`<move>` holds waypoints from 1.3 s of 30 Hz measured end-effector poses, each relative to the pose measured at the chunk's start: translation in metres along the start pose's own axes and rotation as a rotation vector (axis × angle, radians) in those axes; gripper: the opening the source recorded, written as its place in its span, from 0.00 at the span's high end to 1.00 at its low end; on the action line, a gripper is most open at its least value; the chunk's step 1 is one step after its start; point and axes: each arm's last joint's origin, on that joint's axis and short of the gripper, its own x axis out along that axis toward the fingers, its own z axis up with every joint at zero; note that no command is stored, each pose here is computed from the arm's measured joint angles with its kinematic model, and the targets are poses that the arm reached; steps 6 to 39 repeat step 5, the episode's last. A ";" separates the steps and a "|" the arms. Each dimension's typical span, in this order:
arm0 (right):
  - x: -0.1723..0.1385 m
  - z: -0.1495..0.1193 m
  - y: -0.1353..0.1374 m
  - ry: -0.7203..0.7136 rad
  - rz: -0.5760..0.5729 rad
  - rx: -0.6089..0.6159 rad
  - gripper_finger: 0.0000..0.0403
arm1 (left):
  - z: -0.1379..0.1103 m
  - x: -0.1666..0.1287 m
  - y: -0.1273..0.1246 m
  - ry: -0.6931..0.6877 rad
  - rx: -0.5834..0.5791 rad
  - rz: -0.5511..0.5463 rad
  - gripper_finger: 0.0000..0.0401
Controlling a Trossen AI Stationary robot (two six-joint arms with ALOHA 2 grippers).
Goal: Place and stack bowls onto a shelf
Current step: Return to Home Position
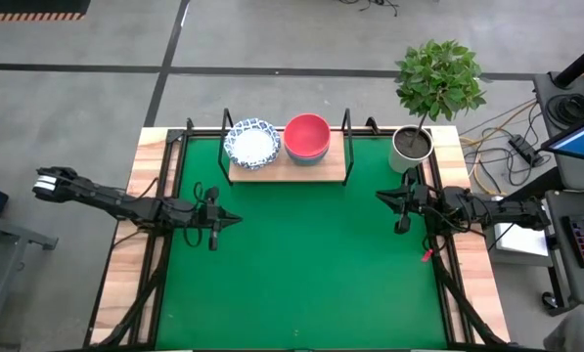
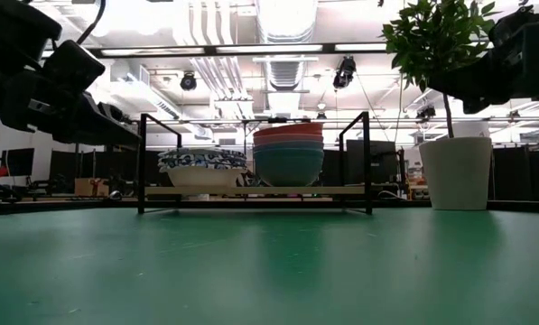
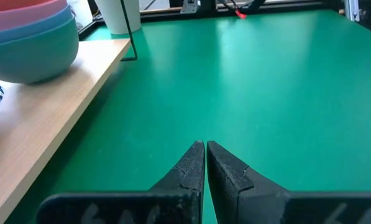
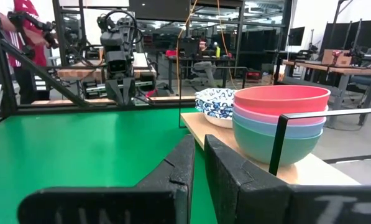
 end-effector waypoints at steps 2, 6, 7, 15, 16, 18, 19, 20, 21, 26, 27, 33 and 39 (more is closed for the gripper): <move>0.000 0.000 0.000 0.000 0.000 -0.001 0.93 | -0.001 0.001 0.000 0.009 0.003 0.000 1.00; 0.000 0.000 0.000 0.000 0.000 0.000 0.93 | -0.002 0.002 0.000 0.022 0.006 0.000 1.00; 0.000 0.000 0.000 0.000 0.000 0.000 0.93 | -0.002 0.002 0.000 0.022 0.006 0.000 1.00; 0.000 0.000 0.000 0.000 0.000 0.000 0.93 | -0.002 0.002 0.000 0.022 0.006 0.000 1.00; 0.000 0.000 0.000 0.000 0.000 0.000 0.93 | -0.002 0.002 0.000 0.022 0.006 0.000 1.00; 0.000 0.000 0.000 0.000 0.000 0.000 0.93 | -0.002 0.002 0.000 0.022 0.006 0.000 1.00; 0.000 0.000 0.000 0.000 0.000 0.000 0.93 | -0.002 0.002 0.000 0.022 0.006 0.000 1.00; 0.000 0.000 0.000 0.000 0.000 0.000 0.93 | -0.002 0.002 0.000 0.022 0.006 0.000 1.00; 0.000 0.000 0.000 0.000 0.000 0.000 0.93 | -0.002 0.002 0.000 0.022 0.006 0.000 1.00; 0.000 0.000 0.000 0.000 0.000 0.000 0.93 | -0.002 0.002 0.000 0.022 0.006 0.000 1.00; 0.000 0.000 0.000 0.000 0.000 0.000 0.93 | -0.002 0.002 0.000 0.022 0.006 0.000 1.00; 0.000 0.000 0.000 0.000 0.000 0.000 0.93 | -0.002 0.002 0.000 0.022 0.006 0.000 1.00; 0.000 0.000 0.000 0.000 0.000 0.000 0.93 | -0.002 0.002 0.000 0.022 0.006 0.000 1.00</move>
